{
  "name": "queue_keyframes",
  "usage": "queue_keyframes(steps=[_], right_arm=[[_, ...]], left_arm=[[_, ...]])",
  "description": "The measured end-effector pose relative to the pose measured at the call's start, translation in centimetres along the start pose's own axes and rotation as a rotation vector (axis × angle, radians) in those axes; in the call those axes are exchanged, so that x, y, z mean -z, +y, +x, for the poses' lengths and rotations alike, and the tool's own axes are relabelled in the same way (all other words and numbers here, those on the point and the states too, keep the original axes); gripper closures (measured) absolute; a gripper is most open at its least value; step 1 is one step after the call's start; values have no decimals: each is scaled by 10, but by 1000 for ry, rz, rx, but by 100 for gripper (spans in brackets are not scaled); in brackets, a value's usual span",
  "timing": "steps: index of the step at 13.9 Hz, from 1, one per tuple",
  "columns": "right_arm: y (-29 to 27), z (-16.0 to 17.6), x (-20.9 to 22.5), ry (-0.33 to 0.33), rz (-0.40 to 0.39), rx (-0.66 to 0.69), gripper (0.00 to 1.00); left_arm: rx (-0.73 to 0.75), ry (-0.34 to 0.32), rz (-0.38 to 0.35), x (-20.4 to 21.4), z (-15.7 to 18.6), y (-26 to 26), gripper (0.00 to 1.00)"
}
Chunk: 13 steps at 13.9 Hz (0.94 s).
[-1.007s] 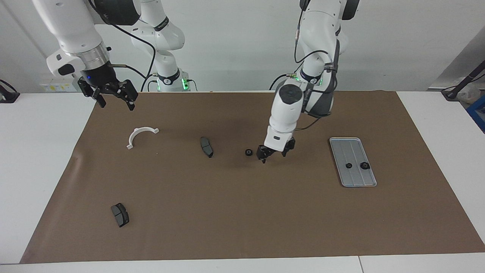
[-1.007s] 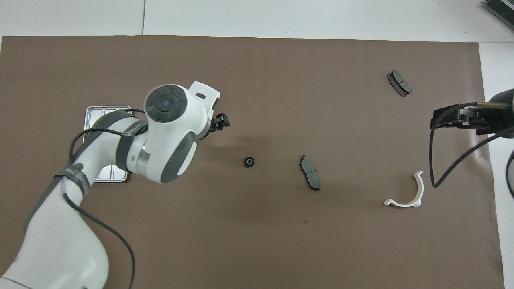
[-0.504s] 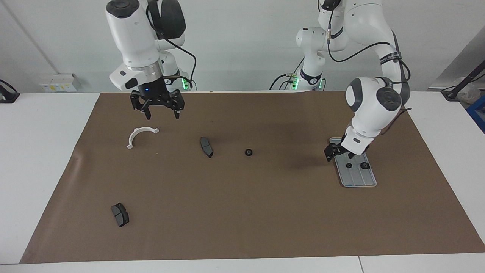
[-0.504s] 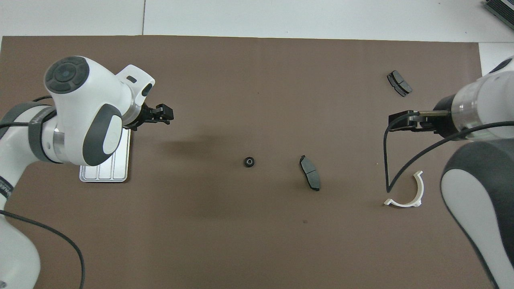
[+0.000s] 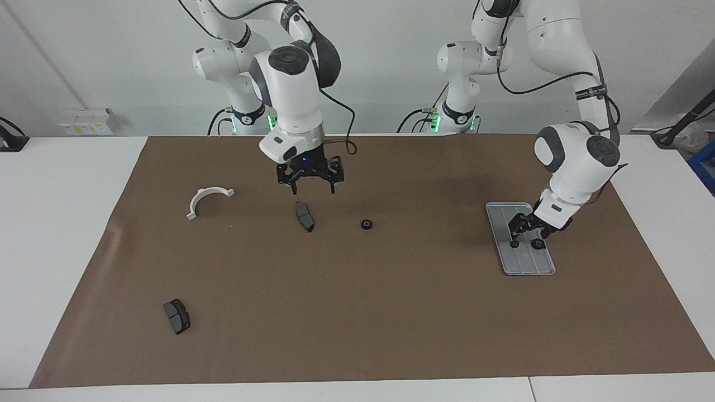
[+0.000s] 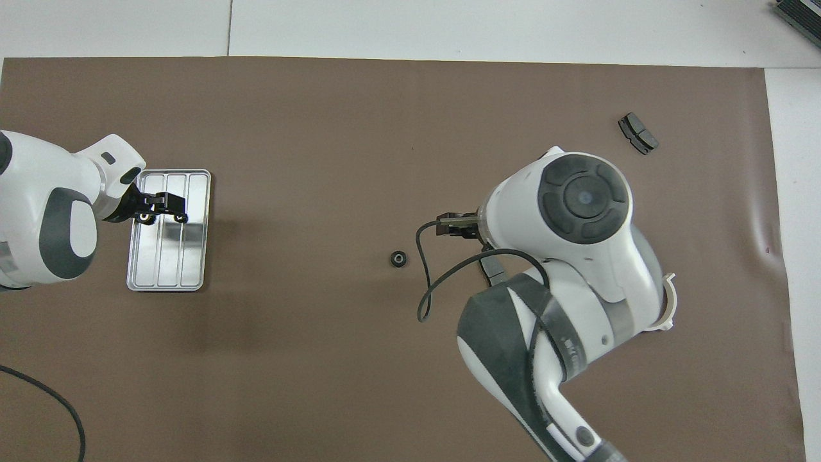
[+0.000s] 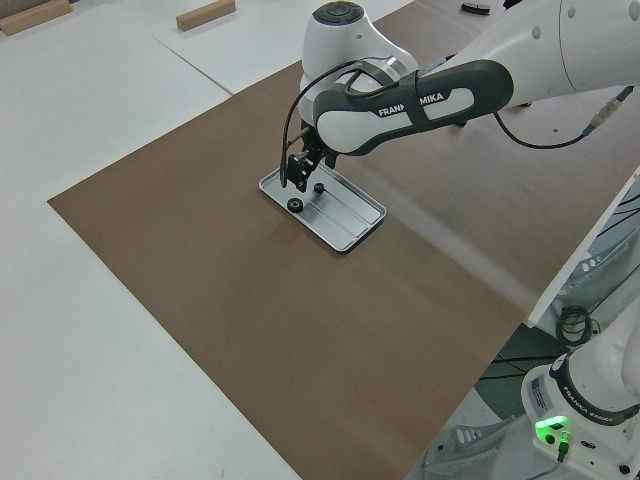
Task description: Place bearing gear from tray to pile
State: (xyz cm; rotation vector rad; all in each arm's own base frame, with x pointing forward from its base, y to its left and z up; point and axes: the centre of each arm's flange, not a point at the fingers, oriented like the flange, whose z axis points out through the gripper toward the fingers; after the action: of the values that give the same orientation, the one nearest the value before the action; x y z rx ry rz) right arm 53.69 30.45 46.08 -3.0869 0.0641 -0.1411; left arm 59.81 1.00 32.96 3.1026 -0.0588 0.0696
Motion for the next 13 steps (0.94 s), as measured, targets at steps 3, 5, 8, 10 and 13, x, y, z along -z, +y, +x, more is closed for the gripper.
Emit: queue_keyframes(steps=[3,5,8,10,13], right_arm=[[-45,-17,-38,-2,4,10,0],[-63,-27,-61,-13,-2,37,0],[-82,-40,-96,-29,-10,74,0],[-93,-45,-120,-24,-2,90,0],[-95,-42,-152,13,-15,100,0]], left_arm=[[43,10,-1,-12,-6,8,19],[57,6,-2,-15,-8,17,24],[63,21,-1,-20,-11,20,34],[65,27,0,-25,-14,20,37],[67,33,1,-30,-17,19,42]])
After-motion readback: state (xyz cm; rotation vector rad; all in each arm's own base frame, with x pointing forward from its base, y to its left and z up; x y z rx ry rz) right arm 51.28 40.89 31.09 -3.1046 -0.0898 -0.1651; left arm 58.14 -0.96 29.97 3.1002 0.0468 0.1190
